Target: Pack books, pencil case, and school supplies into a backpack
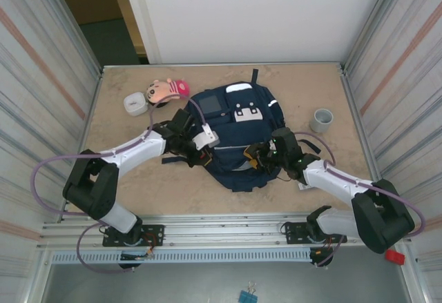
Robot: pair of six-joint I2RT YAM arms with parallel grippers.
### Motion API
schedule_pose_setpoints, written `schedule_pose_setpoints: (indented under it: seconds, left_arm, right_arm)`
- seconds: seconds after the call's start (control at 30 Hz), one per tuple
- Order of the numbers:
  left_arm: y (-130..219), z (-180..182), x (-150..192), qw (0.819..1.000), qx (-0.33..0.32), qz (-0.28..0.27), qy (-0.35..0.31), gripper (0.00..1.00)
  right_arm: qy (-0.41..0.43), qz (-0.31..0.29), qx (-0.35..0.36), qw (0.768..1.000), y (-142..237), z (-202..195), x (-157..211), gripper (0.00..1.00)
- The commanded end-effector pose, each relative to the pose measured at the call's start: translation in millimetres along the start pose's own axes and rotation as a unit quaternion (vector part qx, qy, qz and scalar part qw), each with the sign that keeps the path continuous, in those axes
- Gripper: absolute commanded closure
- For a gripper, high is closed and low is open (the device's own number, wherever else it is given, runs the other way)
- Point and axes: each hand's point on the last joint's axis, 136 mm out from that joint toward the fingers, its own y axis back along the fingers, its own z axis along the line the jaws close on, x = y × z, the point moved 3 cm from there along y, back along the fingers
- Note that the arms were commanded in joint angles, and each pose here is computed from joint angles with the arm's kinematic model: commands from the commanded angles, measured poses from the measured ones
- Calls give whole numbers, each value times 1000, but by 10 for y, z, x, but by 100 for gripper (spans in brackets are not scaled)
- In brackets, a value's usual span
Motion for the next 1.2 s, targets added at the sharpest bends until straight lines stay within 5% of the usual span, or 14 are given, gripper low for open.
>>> schedule_pose_setpoints:
  seconds: [0.0,0.13,0.27,0.47,0.7,1.03,1.1,1.13,1.17]
  left_arm:
    - [7,-361,-111,998,58,1,-20,100]
    - [-2,-486,-146,998,52,4,-32,86]
    - [204,-506,-263,998,14,-30,-58,55]
    - [496,-265,-273,971,-118,-45,-201,19]
    - [417,219,-351,923,-185,-8,-336,8]
    - [-147,560,-471,898,-161,30,-408,6]
    - [-216,551,-451,902,-147,33,-404,28]
    - [-235,531,-442,905,-142,37,-400,53]
    - [-248,493,-424,907,-136,40,-396,66]
  right_arm:
    - [33,-26,-57,997,19,306,-114,68]
    - [50,-28,-55,997,75,338,-174,69]
    - [73,-26,-42,996,227,303,-261,69]
    - [145,4,-25,989,482,322,-264,55]
    - [168,21,-16,985,597,300,-279,43]
    - [166,34,3,985,552,202,-304,40]
    - [166,36,8,985,538,169,-330,40]
    - [166,35,11,985,538,146,-358,40]
    - [167,32,14,985,541,128,-392,40]
